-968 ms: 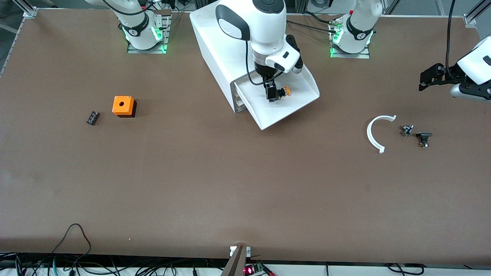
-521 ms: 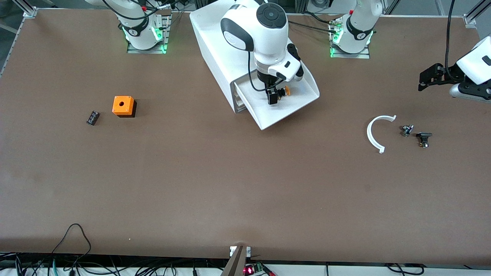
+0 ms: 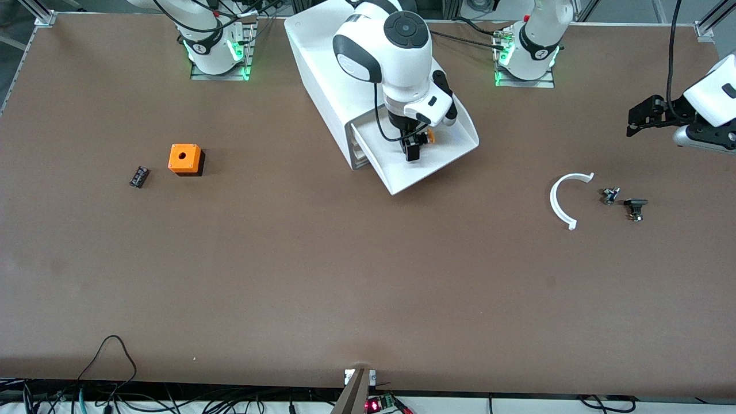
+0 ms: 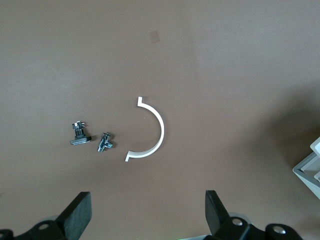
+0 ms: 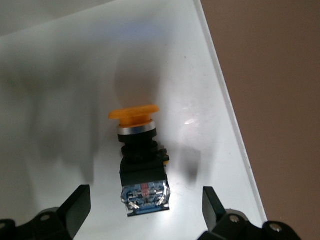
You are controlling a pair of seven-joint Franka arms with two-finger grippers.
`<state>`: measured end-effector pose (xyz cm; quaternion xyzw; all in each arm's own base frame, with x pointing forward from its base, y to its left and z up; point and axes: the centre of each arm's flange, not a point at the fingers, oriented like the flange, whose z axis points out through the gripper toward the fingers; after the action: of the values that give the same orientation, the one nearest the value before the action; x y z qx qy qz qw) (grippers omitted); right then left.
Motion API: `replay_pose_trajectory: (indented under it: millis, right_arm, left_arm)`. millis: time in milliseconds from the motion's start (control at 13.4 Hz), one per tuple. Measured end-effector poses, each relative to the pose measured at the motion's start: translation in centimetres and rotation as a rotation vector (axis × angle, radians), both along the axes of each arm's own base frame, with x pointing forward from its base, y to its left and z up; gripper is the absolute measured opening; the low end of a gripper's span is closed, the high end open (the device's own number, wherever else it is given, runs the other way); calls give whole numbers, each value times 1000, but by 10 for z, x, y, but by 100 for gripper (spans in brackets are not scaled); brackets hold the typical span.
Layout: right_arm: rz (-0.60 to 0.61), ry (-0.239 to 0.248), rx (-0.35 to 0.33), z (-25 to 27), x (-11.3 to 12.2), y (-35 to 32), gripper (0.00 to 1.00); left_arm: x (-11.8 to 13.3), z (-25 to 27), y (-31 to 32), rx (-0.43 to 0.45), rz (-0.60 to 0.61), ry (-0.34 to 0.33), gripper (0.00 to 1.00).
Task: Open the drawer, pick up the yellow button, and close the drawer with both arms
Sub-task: 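Grasp the yellow push-button in the drawer with the right gripper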
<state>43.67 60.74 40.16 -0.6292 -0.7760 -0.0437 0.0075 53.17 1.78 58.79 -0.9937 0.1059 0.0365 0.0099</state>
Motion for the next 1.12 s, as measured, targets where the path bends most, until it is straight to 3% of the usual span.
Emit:
replay_pose_trajectory:
  millis: [298,447,521,596,670,819,894,968,1117]
  right_arm:
    - [5,6,-4,-5,-3,3,93]
    - [6,7,-5,-6,-3,3,76]
    - [9,7,-6,-7,-5,4,74]
    - [14,4,-9,-7,-7,5,66]
    - [20,0,-13,-9,-9,7,66]
    - [30,-3,-18,-11,-13,10,50]
    - [32,-4,-19,-11,-14,11,50]
    - [33,-4,-19,-11,-15,12,41]
    - [34,-5,-18,-10,-15,12,41]
  left_arm:
    - [0,0,0,0,0,0,100]
    - [0,0,0,0,0,0,100]
    - [0,0,0,0,0,0,100]
    - [0,0,0,0,0,0,100]
    - [0,0,0,0,0,0,100]
    - [0,0,0,0,0,0,100]
    - [0,0,0,0,0,0,100]
    - [0,0,0,0,0,0,100]
    - [0,0,-1,0,-2,-1,100]
